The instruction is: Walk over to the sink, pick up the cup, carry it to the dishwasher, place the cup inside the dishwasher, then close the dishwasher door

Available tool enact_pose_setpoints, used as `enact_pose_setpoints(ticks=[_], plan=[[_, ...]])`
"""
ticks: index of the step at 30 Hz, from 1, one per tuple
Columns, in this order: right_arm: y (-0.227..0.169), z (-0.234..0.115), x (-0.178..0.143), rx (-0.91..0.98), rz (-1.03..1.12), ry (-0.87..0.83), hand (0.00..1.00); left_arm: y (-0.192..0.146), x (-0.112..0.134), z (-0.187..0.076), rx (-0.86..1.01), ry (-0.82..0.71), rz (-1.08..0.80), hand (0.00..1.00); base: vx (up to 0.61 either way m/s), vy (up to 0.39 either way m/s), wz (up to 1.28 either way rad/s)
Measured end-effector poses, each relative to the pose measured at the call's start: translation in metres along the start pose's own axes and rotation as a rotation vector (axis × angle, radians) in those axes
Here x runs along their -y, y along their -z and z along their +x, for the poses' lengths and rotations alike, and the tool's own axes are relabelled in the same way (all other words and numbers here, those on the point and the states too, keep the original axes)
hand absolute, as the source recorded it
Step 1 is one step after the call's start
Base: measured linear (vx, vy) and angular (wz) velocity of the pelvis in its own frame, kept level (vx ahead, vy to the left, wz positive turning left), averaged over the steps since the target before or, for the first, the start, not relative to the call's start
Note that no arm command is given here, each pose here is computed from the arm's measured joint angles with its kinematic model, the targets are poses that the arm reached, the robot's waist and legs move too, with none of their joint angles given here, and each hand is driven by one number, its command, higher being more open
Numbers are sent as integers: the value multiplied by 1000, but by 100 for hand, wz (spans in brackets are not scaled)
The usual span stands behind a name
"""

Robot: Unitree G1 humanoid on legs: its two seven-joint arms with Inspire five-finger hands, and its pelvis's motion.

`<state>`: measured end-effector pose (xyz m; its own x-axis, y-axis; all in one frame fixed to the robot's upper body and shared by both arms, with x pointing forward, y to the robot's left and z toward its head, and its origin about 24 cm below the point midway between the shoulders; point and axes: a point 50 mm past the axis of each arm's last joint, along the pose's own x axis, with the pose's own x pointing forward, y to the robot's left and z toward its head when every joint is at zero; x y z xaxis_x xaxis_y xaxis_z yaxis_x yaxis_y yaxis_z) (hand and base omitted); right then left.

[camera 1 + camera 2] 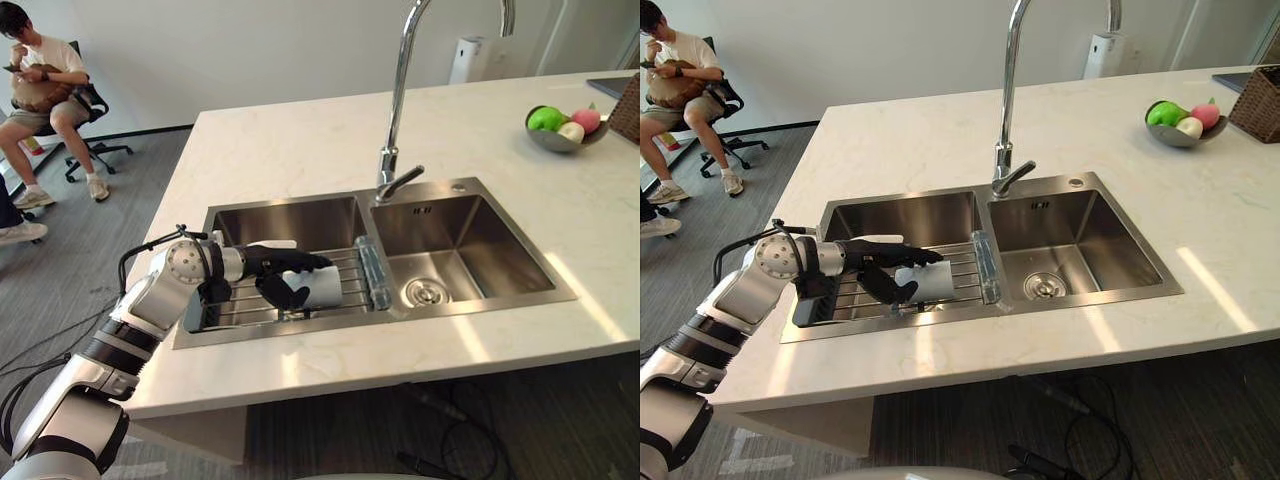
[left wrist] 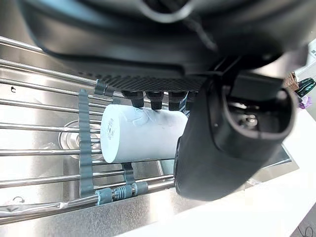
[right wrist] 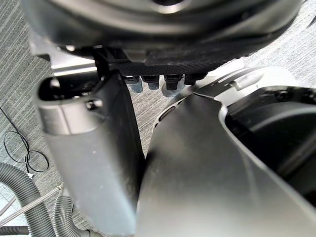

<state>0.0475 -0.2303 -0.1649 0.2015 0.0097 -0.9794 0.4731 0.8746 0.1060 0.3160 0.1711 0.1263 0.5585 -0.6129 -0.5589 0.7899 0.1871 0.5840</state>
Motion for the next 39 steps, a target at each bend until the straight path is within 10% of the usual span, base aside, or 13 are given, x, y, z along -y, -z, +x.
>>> enact_pose_setpoints(ticks=[39], plan=[[-3,2,-9,-4,-1,-15,100,-3,25,33,56,-148,139,100,-7,-3,-3]])
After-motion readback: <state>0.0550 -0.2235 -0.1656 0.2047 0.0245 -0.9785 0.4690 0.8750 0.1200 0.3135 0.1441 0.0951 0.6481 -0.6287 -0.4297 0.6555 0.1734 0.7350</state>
